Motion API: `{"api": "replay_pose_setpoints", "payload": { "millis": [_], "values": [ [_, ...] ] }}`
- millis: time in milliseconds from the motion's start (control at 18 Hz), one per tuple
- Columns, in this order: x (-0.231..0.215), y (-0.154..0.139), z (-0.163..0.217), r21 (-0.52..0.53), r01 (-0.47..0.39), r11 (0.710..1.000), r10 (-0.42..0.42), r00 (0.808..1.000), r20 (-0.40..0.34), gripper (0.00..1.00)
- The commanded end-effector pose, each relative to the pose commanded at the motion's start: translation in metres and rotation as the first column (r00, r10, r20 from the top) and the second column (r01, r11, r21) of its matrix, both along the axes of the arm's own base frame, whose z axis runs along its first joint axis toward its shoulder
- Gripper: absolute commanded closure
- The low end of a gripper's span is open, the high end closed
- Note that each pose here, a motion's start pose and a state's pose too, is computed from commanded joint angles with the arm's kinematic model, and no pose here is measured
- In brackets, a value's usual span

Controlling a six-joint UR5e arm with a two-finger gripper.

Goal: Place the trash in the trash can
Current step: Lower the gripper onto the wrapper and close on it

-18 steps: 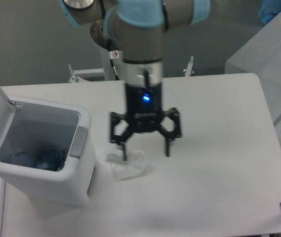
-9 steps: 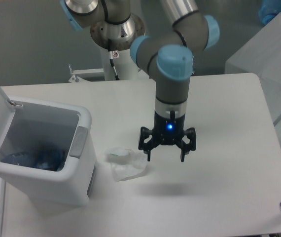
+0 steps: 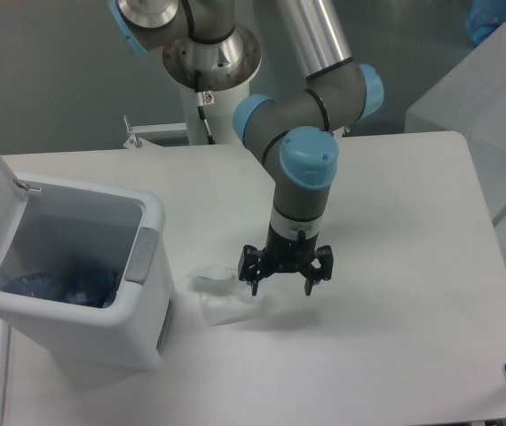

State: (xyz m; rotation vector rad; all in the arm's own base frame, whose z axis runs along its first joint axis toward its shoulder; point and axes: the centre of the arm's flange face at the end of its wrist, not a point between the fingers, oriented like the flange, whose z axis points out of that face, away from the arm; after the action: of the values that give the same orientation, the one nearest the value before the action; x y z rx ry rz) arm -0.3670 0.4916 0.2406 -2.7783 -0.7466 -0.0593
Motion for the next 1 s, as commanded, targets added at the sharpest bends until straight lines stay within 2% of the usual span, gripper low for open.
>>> {"api": "replay_pose_setpoints", "payload": {
  "millis": [167, 722, 1000],
  "values": [
    [0.017, 0.012, -0.014, -0.067, -0.008, 0.998, 0.007, 1.0, -0.021, 0.0],
    [0.025, 0.009, -0.028, -0.121, -0.075, 0.99, 0.073, 0.997, -0.019, 0.02],
    [0.029, 0.01, -0.03, -0.133, -0.078, 0.988, 0.075, 0.997, -0.025, 0.21]
  ]
}}
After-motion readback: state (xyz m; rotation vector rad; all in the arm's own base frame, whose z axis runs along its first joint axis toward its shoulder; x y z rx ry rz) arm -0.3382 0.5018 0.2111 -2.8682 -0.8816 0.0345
